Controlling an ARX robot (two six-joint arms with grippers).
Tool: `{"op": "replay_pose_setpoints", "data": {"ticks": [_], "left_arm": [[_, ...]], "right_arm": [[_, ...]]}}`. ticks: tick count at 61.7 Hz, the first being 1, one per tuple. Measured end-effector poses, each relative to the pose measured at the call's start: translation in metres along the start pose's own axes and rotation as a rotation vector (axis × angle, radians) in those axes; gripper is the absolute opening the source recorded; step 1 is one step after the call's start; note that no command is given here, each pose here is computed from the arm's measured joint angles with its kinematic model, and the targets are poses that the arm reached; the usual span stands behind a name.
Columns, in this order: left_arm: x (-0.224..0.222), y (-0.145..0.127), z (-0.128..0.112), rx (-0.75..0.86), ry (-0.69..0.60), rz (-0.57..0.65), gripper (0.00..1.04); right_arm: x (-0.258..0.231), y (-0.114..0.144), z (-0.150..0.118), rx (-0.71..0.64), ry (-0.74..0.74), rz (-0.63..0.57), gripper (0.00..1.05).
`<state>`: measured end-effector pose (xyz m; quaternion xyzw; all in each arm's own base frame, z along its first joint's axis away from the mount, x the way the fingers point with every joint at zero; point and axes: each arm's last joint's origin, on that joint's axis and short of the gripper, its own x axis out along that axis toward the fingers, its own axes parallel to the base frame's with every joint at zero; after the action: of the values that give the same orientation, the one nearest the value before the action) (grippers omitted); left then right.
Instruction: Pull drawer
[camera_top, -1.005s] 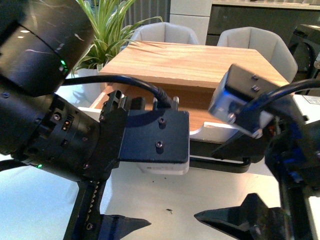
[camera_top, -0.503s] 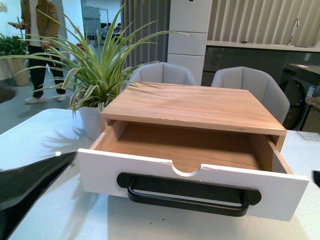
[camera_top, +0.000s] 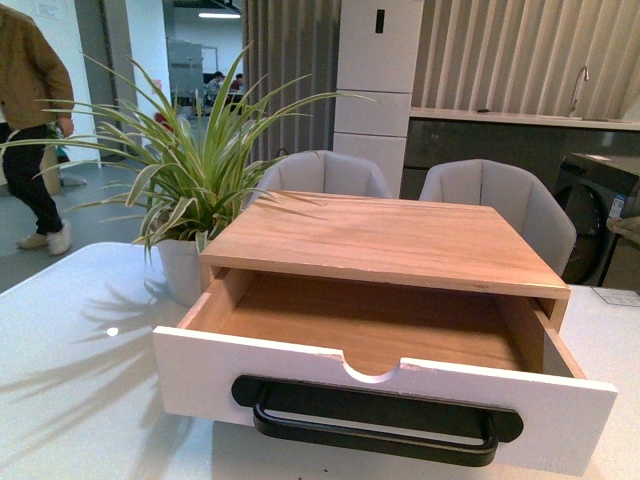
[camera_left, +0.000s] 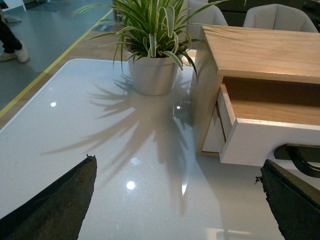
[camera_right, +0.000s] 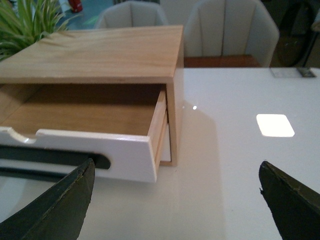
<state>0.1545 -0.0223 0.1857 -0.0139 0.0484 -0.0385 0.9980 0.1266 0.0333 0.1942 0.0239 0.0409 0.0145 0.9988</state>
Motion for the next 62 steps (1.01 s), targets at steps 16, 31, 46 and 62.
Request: {"op": "replay_pose_setpoints", "data": {"ticks": [16, 31, 46, 62], "left_arm": [[-0.017, 0.011, -0.01, 0.017, -0.089, 0.058, 0.38], [-0.027, 0.02, -0.019, 0.02, -0.101, 0.072, 0.03], [-0.035, 0.02, -0.018, 0.02, -0.109, 0.073, 0.03], [-0.042, 0.019, -0.019, 0.02, -0.109, 0.072, 0.03]], "right_arm": [[-0.008, -0.016, -0.012, -0.039, -0.075, -0.021, 0.39], [-0.014, -0.031, -0.019, -0.045, -0.077, -0.016, 0.02], [-0.019, -0.033, -0.02, -0.045, -0.106, -0.024, 0.02], [-0.029, -0.033, -0.024, -0.045, -0.099, -0.025, 0.02]]}}
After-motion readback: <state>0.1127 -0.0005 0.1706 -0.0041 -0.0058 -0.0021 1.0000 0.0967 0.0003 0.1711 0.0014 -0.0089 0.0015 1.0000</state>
